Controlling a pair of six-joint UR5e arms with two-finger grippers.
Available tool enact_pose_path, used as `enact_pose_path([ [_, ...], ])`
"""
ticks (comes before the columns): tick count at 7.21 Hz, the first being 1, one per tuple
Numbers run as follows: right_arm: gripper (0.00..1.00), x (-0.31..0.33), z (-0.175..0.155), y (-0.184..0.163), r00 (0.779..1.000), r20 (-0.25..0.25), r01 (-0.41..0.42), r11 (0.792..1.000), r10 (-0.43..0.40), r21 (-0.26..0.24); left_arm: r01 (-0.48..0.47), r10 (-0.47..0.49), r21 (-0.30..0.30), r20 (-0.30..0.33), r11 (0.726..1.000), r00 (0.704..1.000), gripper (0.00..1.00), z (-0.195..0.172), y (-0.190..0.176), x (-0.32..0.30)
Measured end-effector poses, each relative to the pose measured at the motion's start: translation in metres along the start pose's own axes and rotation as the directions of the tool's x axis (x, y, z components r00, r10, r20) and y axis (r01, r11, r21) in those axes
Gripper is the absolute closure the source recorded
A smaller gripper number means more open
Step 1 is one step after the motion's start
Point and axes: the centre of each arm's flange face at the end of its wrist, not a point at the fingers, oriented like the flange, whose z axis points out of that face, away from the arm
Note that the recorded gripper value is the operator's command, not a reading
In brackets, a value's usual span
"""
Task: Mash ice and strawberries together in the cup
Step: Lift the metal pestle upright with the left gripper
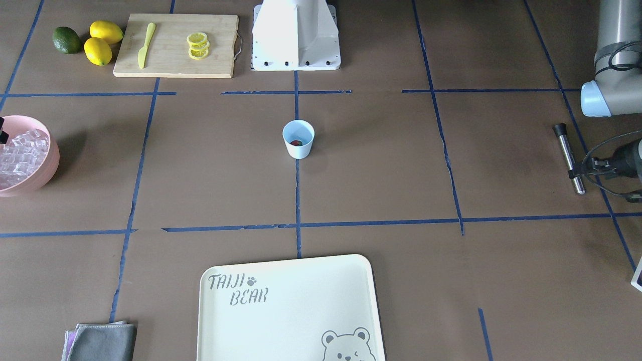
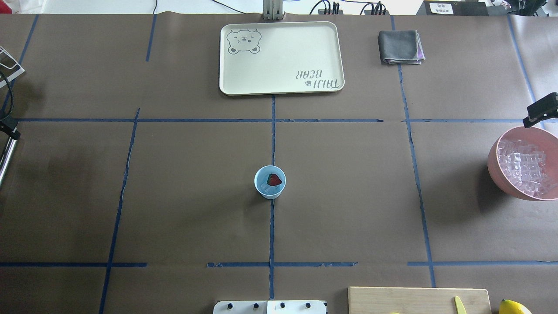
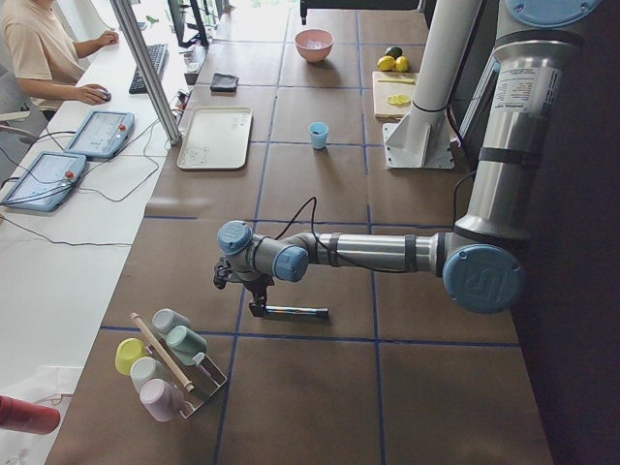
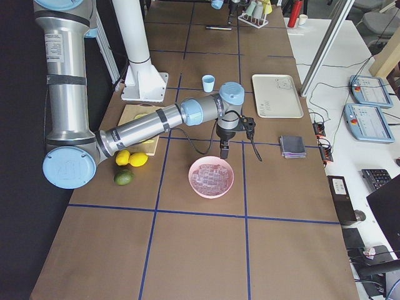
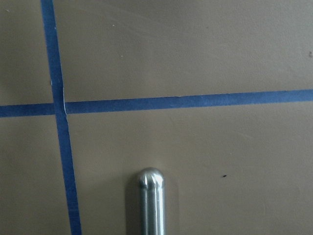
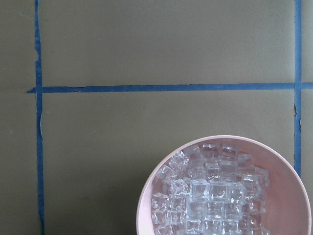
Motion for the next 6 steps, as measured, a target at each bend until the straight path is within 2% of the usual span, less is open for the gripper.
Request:
enact_pose_path([
  [6,0.01,-0.001,-0.001,0.001,1.0,0.002,0.003,1.0,-0.003,0.003,0.053,-0.052,-0.081,0.015,0.995,0.999,0.02,0.04,0.004,-0.023],
])
